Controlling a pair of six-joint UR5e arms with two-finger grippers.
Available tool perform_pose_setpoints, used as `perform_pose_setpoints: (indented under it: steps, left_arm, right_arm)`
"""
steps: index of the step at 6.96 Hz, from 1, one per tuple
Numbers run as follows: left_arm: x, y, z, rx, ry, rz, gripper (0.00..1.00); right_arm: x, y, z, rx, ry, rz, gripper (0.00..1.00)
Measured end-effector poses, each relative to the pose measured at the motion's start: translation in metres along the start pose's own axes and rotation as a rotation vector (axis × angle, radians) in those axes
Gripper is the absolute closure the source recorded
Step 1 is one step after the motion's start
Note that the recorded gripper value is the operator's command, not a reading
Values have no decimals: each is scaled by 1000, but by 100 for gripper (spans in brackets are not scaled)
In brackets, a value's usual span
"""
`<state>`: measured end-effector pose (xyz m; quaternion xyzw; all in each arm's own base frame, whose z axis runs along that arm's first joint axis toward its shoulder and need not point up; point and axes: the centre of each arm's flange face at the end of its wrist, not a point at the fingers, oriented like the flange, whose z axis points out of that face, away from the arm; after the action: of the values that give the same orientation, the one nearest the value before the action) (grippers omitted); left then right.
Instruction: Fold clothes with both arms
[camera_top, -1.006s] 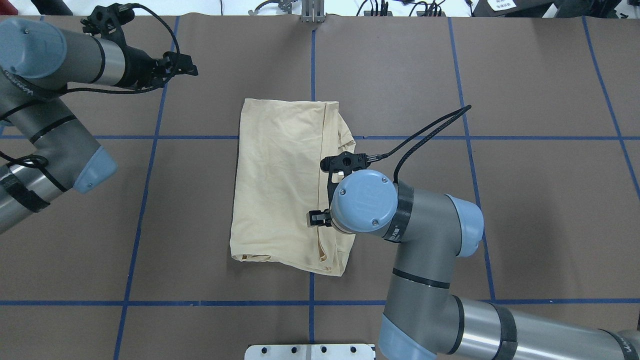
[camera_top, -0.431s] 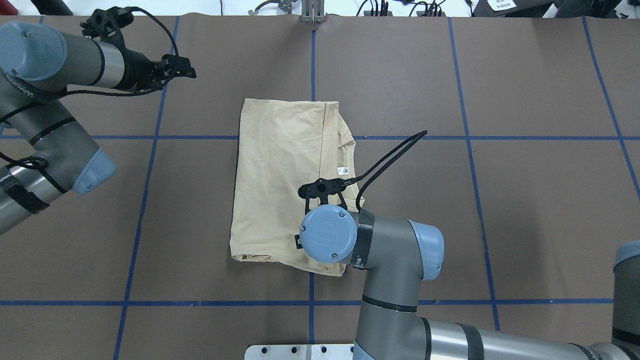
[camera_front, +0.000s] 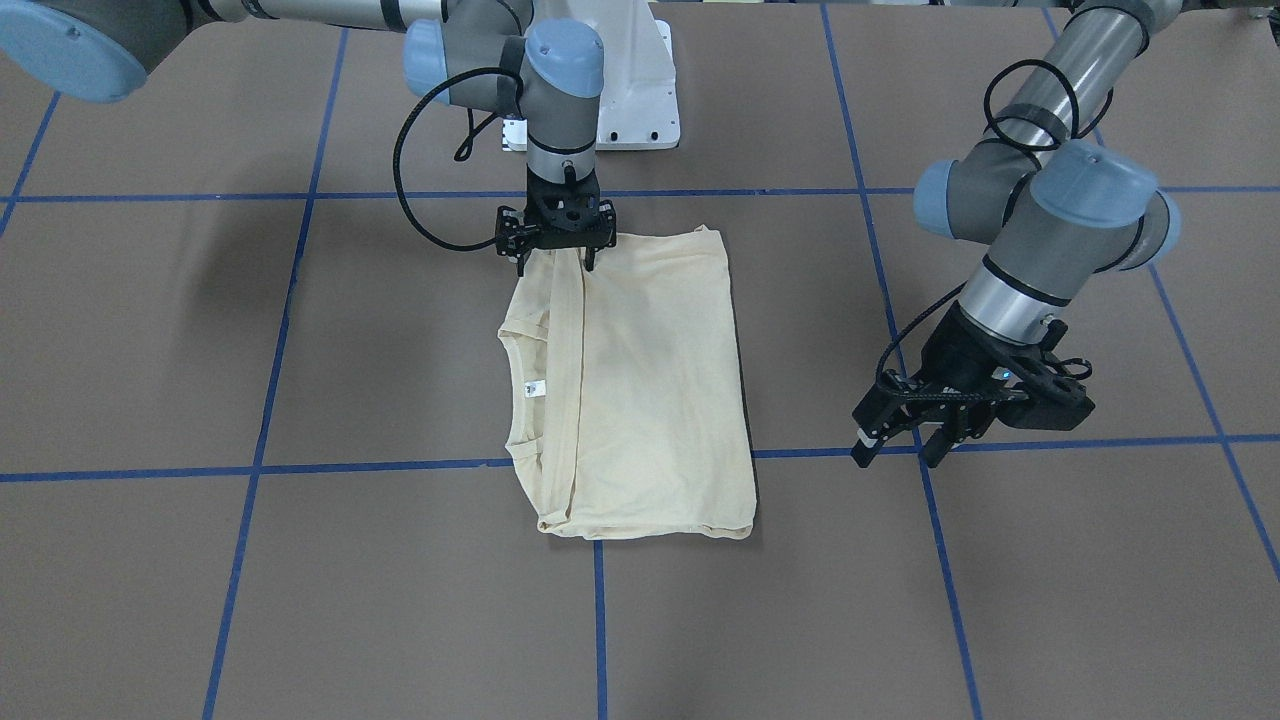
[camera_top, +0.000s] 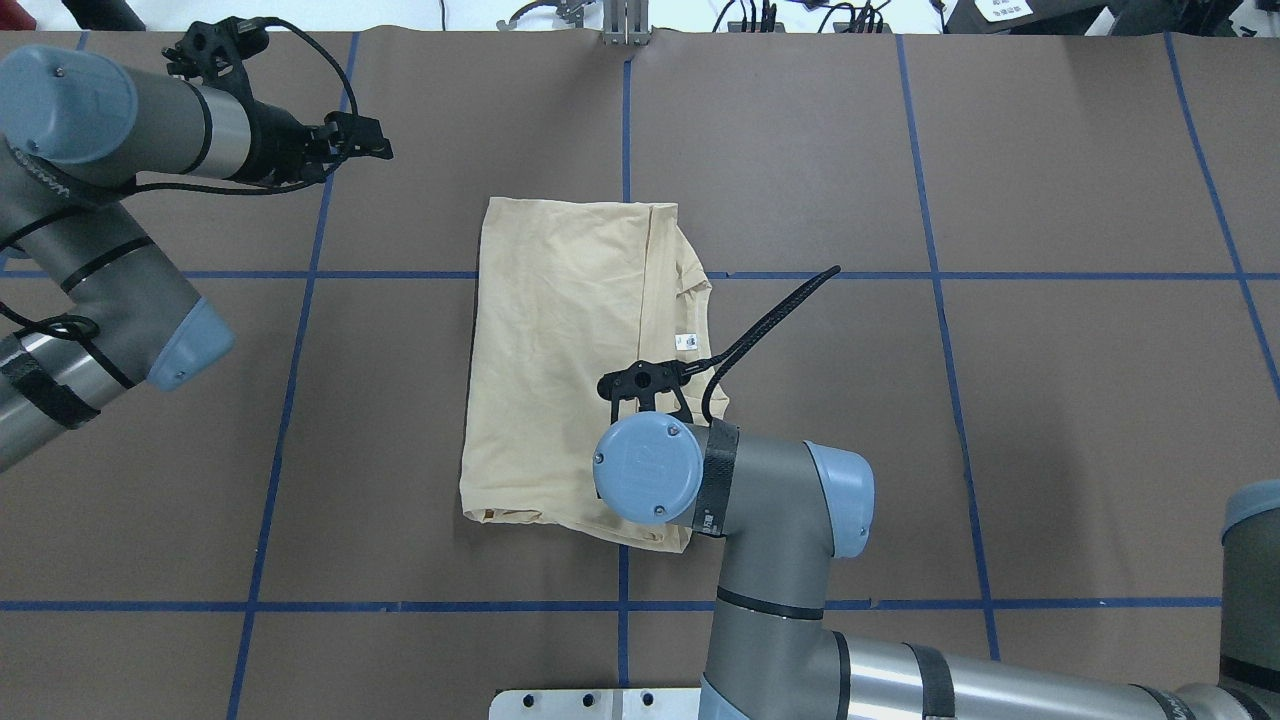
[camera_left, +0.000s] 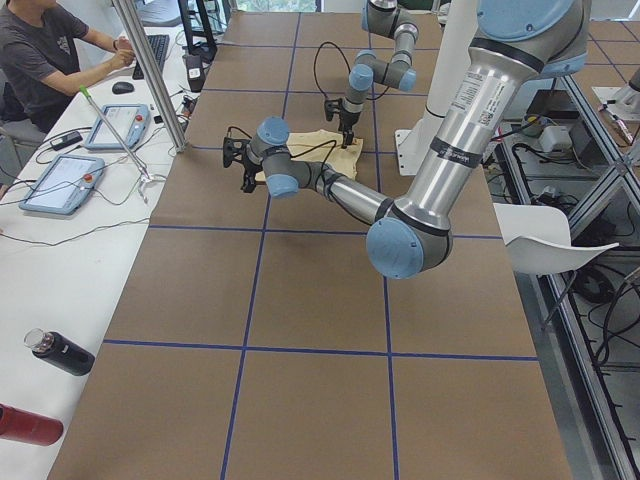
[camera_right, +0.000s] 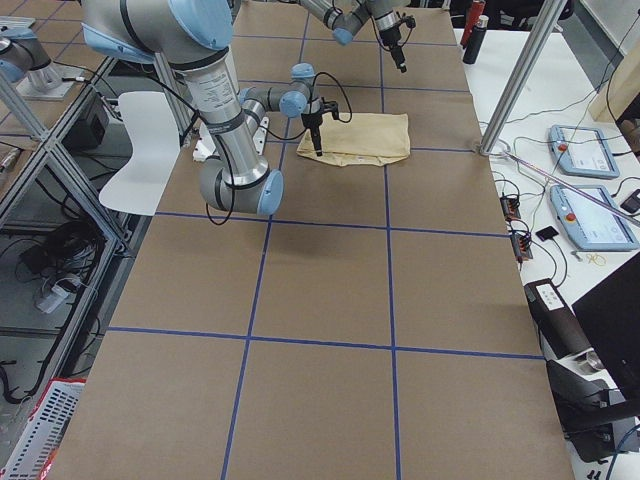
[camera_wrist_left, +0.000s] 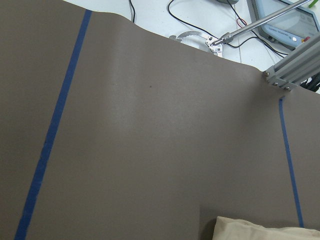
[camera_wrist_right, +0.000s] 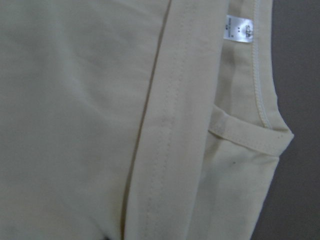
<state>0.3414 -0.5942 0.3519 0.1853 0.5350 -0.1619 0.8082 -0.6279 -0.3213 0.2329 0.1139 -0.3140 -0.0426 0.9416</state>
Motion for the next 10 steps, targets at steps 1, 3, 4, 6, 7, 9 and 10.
perform_pose_setpoints:
  steps: [1, 3, 4, 6, 7, 9, 10]
  left_arm:
    - [0, 1, 1, -2, -1, 0, 0]
    - [-1, 2, 3, -5, -4, -1, 0]
    - [-2, 2, 4, -6, -6, -1, 0]
    - [-2, 3, 6, -7, -8, -3, 0]
    - [-2, 3, 6, -7, -9, -5, 0]
    - [-3, 3, 7, -8, -9, -8, 0]
    - [-2, 3, 7, -9, -9, -10, 0]
  right_arm:
    - [5, 2, 3, -5, 5, 0, 1]
    - [12, 5, 0, -9, 3, 0, 0]
    - [18, 8, -4, -11, 2, 0, 0]
    - [37, 15, 3, -21, 27, -1, 0]
    - [45, 17, 8, -25, 40, 1, 0]
    - [61, 10, 1, -19, 35, -10, 0]
    - [64, -1, -11, -11, 14, -9, 0]
